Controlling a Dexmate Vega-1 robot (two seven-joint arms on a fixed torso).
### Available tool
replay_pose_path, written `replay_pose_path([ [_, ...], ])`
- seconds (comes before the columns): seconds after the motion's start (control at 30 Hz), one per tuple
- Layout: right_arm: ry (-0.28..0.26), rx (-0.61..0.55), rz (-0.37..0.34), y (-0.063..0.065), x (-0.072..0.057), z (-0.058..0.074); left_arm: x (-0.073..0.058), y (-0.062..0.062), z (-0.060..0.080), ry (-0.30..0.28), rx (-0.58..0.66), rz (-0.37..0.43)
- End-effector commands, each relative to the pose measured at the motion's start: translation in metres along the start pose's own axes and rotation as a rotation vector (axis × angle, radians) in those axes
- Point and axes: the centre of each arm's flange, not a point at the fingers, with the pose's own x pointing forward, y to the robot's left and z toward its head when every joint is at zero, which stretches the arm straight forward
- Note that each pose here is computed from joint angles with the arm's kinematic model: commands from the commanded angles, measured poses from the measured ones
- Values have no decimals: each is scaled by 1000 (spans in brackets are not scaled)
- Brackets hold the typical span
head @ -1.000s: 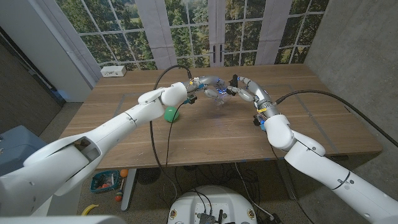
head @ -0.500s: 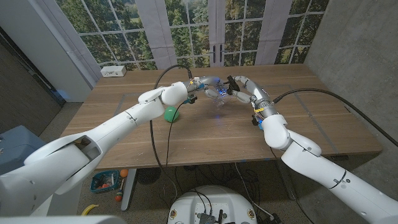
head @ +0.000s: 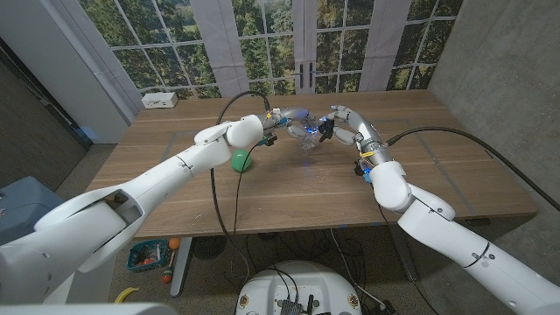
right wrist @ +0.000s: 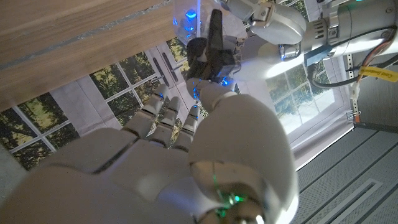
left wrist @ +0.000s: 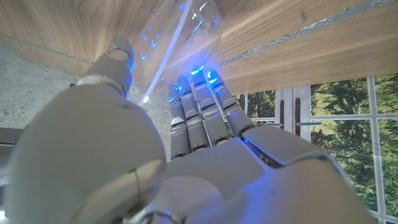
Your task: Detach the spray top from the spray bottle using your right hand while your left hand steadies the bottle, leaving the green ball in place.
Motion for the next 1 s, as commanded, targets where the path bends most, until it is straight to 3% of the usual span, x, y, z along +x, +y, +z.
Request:
replay_pose_path([
  [0.03,-22,212,69,4,-1,1,2,1,-5,-9,-13,16],
  [0.17,-28,238,79,3,0,-1,1,2,-7,-23,-34,34],
  [0.57,-59,496,132,-1,7,-17,2,2,-15,-2,-43,56],
  [0.73,-70,608,107,0,9,-24,2,3,-16,0,-43,69],
  [0.9,-37,467,-3,1,4,-18,1,4,-18,-1,-48,73],
  [1.0,-3,432,-14,1,5,-17,1,5,-19,1,-48,75],
])
